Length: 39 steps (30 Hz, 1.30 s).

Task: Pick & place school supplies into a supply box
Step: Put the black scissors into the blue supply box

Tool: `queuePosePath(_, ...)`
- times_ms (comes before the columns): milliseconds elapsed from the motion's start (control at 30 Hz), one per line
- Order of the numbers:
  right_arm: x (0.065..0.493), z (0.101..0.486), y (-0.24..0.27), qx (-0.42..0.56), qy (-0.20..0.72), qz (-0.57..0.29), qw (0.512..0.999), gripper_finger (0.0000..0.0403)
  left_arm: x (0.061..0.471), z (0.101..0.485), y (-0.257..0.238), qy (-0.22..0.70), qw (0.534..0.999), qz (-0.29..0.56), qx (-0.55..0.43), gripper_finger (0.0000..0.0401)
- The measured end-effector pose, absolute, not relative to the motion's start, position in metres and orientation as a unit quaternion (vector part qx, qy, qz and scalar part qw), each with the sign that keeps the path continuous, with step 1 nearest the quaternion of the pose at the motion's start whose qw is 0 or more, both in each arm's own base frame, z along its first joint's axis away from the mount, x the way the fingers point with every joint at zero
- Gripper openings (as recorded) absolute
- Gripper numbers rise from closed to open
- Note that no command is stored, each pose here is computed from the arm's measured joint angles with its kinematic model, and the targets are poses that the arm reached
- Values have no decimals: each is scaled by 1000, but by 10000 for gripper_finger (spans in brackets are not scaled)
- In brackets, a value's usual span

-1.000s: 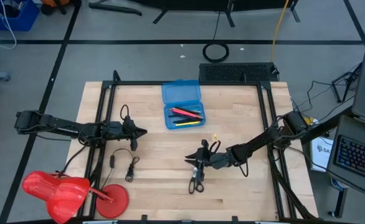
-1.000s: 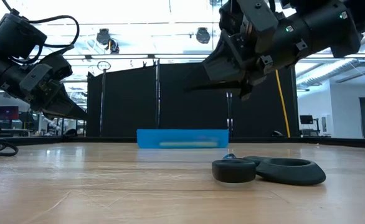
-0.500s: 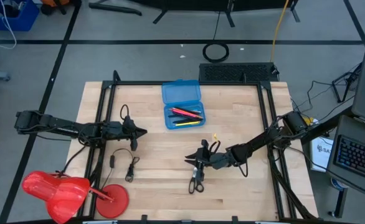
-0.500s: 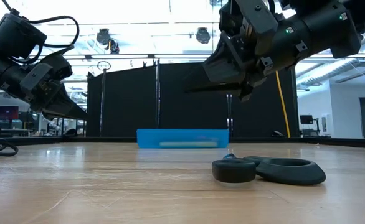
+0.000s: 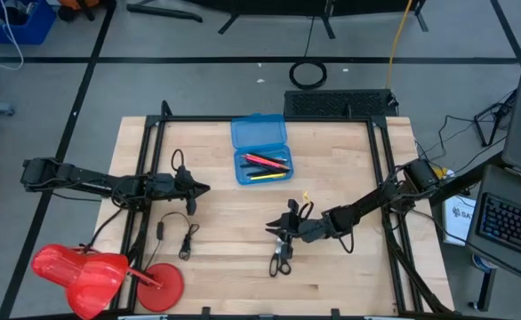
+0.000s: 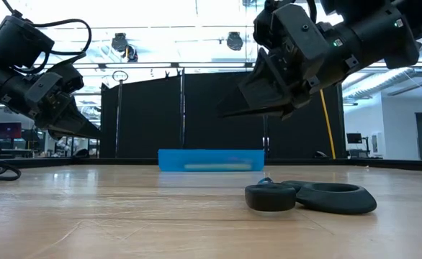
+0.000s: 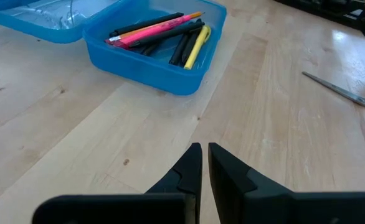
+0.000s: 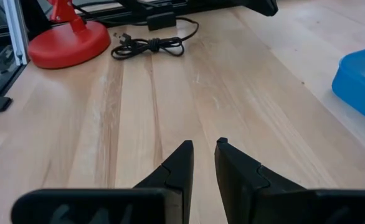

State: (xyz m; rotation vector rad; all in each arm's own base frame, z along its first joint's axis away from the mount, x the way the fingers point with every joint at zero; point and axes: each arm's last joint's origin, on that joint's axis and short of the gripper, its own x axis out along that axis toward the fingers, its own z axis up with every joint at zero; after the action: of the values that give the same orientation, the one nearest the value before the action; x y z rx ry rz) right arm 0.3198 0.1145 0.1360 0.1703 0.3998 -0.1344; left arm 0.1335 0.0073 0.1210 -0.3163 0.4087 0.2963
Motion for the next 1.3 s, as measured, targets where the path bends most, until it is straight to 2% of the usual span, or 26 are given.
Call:
queuePosePath(633, 317, 134, 119, 91, 207, -62, 972, 62, 133, 121, 7, 201, 956, 146, -157, 31)
queuePosePath(733, 317, 134, 119, 99, 209, -64, 971, 80, 133, 121, 7, 201, 956, 147, -157, 31)
queuePosePath(1033, 317, 131, 119, 101, 213, -67, 969, 169, 134, 121, 7, 201, 956, 147, -157, 31)
queuePosePath(1300, 311, 120, 116, 140, 269, -98, 948, 186, 133, 121, 7, 201, 956, 146, -156, 31)
